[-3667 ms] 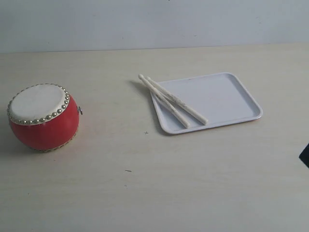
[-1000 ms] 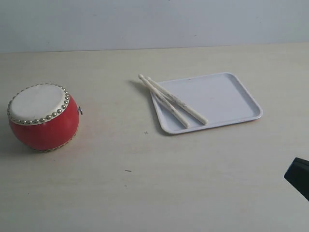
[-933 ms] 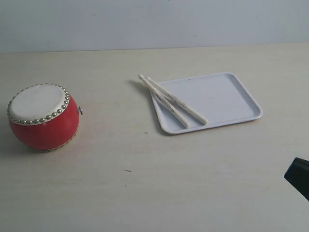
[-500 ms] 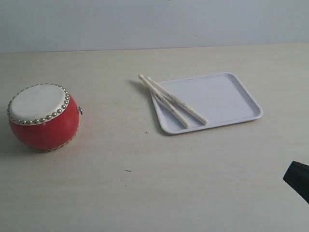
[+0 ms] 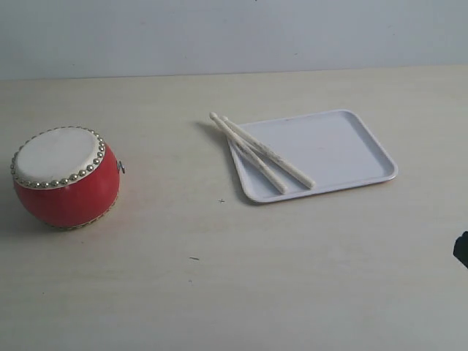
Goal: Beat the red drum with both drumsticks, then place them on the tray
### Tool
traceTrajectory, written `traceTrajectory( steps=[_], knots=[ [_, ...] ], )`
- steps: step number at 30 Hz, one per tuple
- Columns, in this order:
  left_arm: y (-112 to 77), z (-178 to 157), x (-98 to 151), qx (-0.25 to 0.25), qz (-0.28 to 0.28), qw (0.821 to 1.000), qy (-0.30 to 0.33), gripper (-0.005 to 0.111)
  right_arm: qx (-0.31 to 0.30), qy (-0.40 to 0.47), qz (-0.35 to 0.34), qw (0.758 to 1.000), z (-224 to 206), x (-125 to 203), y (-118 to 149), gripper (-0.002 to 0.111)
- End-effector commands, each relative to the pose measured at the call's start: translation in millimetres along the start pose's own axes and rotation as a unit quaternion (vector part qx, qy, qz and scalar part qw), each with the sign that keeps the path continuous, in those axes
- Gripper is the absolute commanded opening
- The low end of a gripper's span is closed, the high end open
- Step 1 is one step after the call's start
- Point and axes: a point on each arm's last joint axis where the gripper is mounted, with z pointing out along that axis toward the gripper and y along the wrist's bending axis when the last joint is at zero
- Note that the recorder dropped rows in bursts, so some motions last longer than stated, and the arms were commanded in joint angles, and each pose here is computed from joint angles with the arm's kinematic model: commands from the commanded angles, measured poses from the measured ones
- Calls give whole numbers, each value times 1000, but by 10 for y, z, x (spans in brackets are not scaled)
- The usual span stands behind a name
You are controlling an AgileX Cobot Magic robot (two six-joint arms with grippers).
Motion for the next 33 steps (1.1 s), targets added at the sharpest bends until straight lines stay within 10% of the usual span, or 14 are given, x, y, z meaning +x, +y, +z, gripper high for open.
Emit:
traceTrajectory(
  steps=[1, 33],
  knots=[
    [-3, 0, -4, 4, -12, 1000, -8, 0, 19, -13, 129, 991, -1, -6, -37, 0],
    [25, 1, -15, -21, 23, 999, -15, 0, 14, -11, 107, 994, 0, -5, -27, 0]
  ],
)
